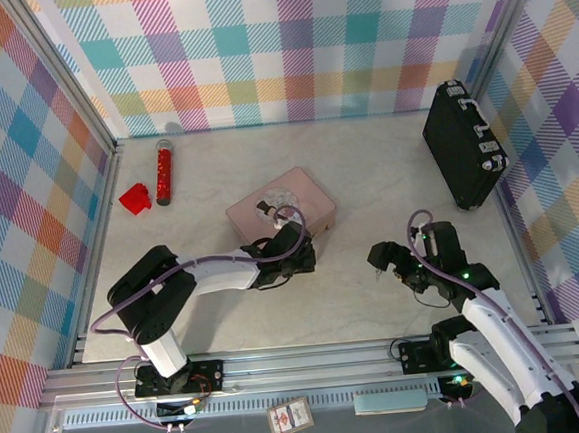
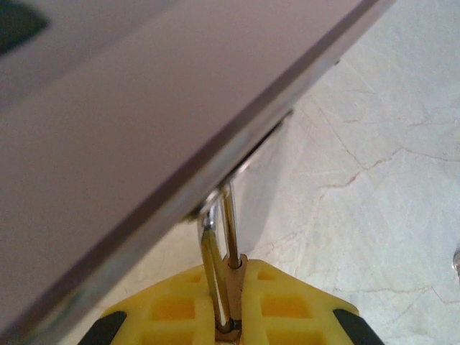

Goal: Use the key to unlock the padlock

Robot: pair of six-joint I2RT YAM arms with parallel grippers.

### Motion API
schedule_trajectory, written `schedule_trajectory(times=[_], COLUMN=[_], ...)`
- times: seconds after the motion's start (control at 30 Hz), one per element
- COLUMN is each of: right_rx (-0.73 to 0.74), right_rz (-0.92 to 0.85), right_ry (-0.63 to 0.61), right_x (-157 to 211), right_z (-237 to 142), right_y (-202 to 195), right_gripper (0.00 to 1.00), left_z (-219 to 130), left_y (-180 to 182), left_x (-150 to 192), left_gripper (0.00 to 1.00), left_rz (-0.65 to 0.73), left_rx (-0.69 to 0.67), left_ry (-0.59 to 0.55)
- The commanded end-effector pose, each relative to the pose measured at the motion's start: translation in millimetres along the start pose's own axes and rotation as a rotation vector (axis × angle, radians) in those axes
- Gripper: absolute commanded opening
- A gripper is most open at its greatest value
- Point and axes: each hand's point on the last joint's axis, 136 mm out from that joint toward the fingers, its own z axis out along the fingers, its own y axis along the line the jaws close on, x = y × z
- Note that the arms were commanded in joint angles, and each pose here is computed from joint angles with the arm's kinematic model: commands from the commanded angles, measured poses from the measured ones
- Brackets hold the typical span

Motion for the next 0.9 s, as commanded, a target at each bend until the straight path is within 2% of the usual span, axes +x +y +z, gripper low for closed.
schedule_trajectory(times=[0.0,0.3,0.4,0.7,0.87], right_rx=[0.088,0.288,0.356,0.495,0.528], right_rz=[-0.038,-0.152,-0.218,-0.301,-0.331], right_ry=[-0.001,0.123,0.121,0.159,0.213], right_x=[-3,-7,-10,-20,-19], right_z=[-1,17,22,44,57], right_y=[-6,-15,-14,-24,-26], right_gripper=[0.91,0.68,0.65,0.56,0.45], left_z=[-12,-10,-8,-8,-12], left_y=[-7,14,18,32,38], left_x=[15,34,38,41,41], left_gripper=[0.12,0.17,0.19,0.32,0.38], left_rz=[0.006,-0.002,-0.020,-0.033,-0.030], left_rx=[0.060,0.027,0.031,-0.001,-0.021], left_ry=[0.031,0.055,0.053,0.026,0.006])
